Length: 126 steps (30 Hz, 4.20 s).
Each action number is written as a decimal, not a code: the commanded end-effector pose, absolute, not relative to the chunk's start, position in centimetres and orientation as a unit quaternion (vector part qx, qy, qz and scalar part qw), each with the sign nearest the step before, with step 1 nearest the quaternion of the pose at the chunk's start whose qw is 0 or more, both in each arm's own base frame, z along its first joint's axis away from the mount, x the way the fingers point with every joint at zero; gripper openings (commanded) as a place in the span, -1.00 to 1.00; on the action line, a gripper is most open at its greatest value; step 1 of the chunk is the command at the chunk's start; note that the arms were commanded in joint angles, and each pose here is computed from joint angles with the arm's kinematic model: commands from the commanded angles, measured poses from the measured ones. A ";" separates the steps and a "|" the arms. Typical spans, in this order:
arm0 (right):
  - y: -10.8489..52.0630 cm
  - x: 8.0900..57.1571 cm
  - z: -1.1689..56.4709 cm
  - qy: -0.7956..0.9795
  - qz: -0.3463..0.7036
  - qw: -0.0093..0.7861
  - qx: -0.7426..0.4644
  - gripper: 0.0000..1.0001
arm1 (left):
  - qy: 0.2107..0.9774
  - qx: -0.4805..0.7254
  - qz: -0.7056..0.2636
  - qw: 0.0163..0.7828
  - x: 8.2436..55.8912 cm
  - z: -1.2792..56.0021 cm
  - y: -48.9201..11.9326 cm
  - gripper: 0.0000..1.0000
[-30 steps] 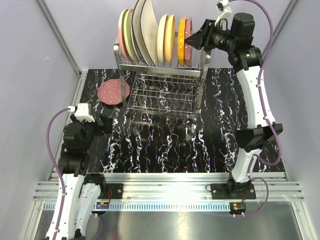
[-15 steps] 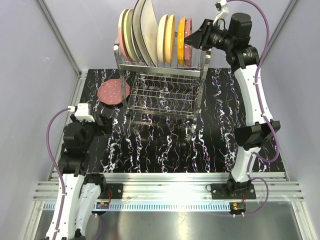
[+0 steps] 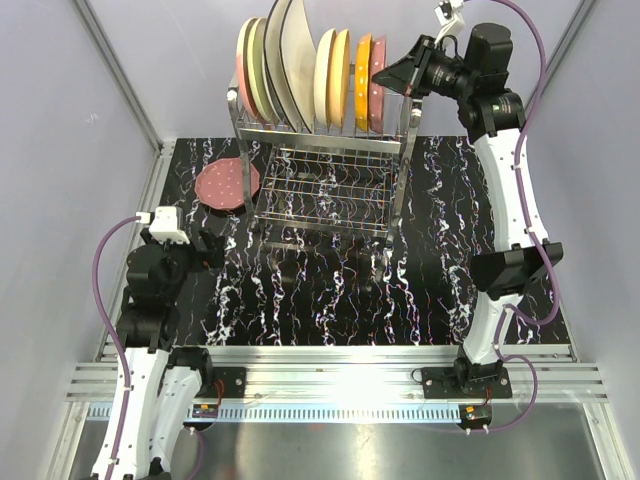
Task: Unload the plates from the dish rack
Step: Grab a plate with the right arm, then pass the plate from the right arm to the left
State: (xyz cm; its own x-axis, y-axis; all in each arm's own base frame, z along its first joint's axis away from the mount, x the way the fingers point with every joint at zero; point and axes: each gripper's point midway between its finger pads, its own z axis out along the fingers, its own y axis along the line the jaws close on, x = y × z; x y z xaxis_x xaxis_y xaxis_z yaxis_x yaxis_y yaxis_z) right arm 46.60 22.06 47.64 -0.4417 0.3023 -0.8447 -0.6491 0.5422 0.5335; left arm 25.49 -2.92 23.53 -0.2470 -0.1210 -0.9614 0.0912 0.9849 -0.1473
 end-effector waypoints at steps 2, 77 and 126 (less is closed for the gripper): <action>21.3 44.6 53.0 0.655 0.488 0.557 -0.149 -1.00 | 0.772 -0.003 -0.080 0.631 25.8 24.8 -2.8 0.98; 17.9 34.0 64.6 0.542 0.554 0.597 -0.207 -1.00 | 0.769 0.008 -0.115 0.629 26.0 25.2 -4.1 0.98; 16.7 23.7 60.2 0.563 0.635 0.502 -0.169 -1.00 | 0.671 -0.177 -0.571 0.440 23.2 38.2 -14.3 0.98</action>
State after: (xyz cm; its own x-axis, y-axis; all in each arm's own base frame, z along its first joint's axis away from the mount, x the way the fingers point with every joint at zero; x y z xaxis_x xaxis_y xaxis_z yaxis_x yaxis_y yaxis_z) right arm 26.65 16.63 58.32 -0.5487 0.4368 -0.7128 -0.7426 0.1370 0.6556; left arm 24.62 -12.93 33.54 -0.5107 -0.7224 -0.4662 0.2055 0.4240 -0.8821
